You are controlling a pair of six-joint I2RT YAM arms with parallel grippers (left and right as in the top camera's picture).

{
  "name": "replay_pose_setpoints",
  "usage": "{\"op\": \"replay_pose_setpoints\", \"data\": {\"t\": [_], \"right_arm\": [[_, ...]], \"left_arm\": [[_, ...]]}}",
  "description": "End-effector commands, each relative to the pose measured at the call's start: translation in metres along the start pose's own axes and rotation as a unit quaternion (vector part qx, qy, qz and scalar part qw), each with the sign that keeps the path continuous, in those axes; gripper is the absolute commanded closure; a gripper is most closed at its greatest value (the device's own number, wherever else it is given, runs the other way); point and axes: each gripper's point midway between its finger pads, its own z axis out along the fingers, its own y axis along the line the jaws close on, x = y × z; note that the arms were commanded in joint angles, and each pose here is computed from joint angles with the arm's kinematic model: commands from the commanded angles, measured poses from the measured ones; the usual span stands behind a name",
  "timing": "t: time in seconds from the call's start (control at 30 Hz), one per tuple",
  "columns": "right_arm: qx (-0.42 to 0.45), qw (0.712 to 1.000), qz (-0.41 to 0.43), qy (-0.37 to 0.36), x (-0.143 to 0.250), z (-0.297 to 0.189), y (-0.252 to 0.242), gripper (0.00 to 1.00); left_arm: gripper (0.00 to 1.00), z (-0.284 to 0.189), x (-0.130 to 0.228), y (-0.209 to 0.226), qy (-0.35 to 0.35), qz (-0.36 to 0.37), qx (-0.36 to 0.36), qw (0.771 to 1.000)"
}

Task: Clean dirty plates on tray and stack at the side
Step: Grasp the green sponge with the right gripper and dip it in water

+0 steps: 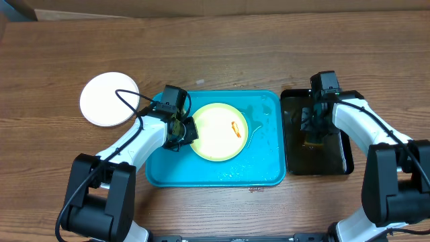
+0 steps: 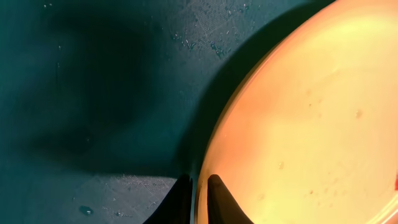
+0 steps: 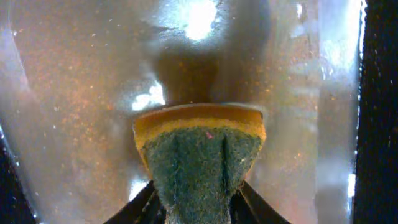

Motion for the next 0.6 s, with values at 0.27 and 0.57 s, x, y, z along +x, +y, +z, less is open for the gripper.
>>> {"op": "replay_pose_setpoints", "data": {"t": [0.27, 0.57], "right_arm": [[0.003, 1.000, 0.002, 0.001, 0.000, 0.002, -0.001, 0.93], [-0.030, 1.000, 0.003, 0.002, 0.000, 0.002, 0.010, 0.96]], "left_arm": [[0.88, 0.005, 0.003, 0.004, 0.002, 0.007, -0.013, 1.000], [0.89, 0.005, 0.003, 0.003, 0.001, 0.008, -0.012, 1.000]]}}
